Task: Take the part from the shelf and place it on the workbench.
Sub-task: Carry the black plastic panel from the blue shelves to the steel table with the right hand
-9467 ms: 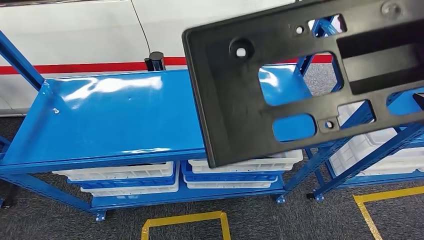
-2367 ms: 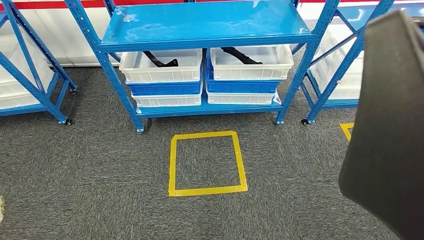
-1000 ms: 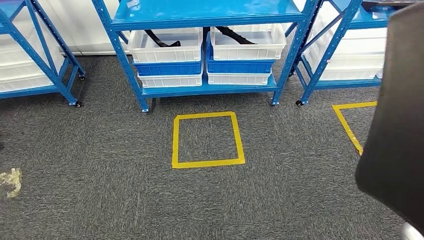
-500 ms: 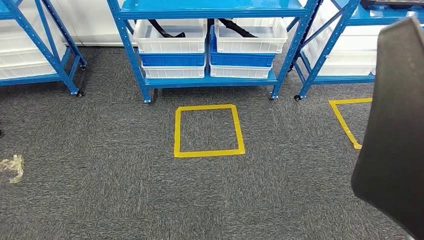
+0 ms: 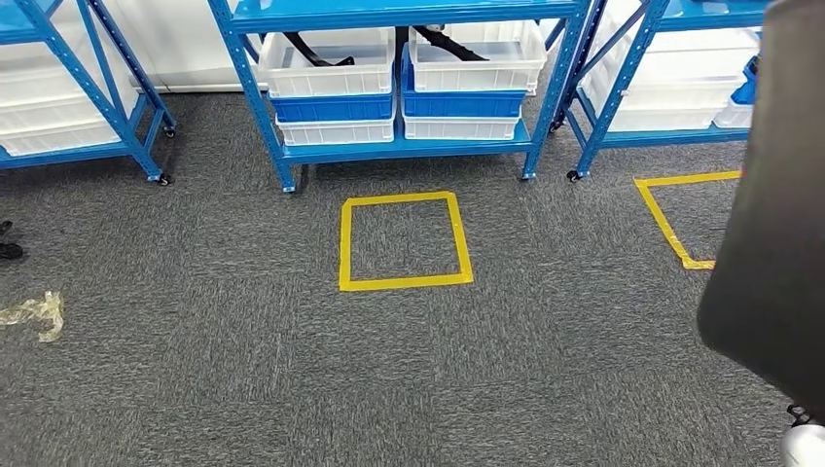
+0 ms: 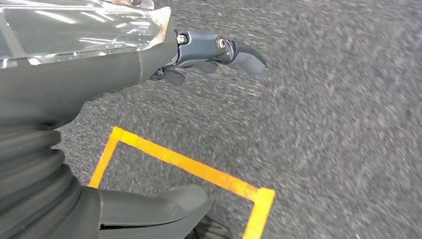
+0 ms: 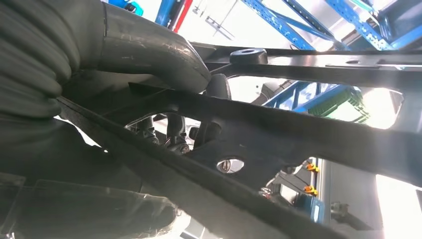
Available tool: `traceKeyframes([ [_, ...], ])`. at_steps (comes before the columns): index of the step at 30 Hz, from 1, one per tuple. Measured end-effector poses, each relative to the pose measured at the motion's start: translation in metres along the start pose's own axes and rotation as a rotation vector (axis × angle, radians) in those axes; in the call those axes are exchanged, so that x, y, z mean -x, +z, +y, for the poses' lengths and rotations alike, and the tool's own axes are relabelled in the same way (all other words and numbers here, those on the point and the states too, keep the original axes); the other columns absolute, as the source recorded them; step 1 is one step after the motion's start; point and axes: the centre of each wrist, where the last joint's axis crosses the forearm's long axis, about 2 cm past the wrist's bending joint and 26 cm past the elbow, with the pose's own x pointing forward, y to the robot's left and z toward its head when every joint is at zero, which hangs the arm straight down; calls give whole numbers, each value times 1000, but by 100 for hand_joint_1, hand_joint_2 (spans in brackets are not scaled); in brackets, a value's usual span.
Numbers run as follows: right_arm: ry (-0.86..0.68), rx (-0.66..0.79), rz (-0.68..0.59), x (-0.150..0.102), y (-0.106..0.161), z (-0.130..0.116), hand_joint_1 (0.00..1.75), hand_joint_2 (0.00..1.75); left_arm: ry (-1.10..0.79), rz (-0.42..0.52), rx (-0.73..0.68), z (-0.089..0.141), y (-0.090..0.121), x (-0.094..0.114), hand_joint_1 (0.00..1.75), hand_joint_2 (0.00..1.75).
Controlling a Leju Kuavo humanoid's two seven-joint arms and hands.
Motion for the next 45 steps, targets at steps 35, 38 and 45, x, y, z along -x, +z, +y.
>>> traceKeyframes([
  [35,20,20,-26,7,-21,33,175,175,37,-6,-21,-3,-3,-10,0,175],
  [38,14,20,-28,6,-23,36,175,175,38,-5,-23,-3,-3,-10,0,175],
  [45,10,2,-19,10,-20,40,175,175,45,-3,-24,-4,-3,-10,0,175],
])
